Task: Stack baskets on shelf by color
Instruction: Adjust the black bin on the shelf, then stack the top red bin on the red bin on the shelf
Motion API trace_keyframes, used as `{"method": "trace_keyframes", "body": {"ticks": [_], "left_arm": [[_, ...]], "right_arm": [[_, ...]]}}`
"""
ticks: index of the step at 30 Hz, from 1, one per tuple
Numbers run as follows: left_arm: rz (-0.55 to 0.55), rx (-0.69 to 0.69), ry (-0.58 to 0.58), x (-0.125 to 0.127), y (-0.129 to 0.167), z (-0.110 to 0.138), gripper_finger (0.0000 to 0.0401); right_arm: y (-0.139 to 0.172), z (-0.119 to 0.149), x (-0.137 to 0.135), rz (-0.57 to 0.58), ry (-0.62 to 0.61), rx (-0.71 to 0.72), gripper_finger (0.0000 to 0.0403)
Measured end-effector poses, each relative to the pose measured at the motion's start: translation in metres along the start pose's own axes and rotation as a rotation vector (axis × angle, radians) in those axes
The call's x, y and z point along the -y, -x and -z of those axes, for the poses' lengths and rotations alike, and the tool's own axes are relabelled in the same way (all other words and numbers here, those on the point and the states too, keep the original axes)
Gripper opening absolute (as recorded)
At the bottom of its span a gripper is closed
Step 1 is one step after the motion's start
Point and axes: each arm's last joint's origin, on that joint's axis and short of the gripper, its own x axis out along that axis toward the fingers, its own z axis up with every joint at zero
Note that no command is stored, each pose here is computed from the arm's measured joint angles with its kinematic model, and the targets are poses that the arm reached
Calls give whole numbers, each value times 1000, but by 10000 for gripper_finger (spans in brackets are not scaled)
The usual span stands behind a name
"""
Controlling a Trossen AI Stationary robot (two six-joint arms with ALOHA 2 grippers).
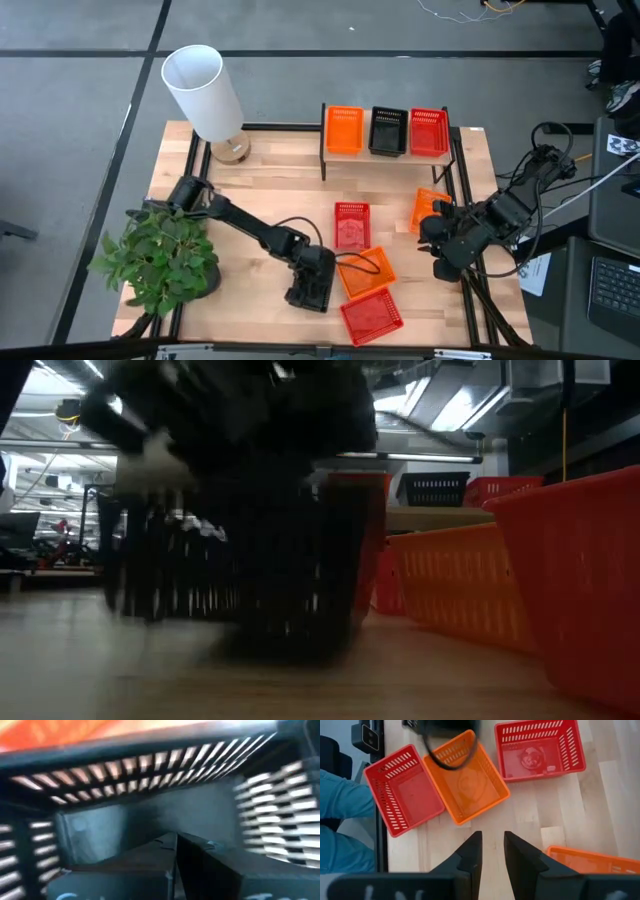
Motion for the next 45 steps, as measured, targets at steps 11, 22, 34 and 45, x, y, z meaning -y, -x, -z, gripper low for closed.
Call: {"method": "trace_keyframes", "body": {"ticks": [11,22,34,45], "left_arm": [[-98,22,26,-76,15,4,0],[-143,39,124,-95,46,4,0],[-275,34,77,-51,139,-4,0],[-353,-70,109,-39,187,15,0]], "right_arm": [[0,1,-1,-5,-1,3,80],[0,1,-1,-5,-18,3,80],[-30,18,6,115,-31,-61,80],[-82,54,29,341,-232,-158,80]]}}
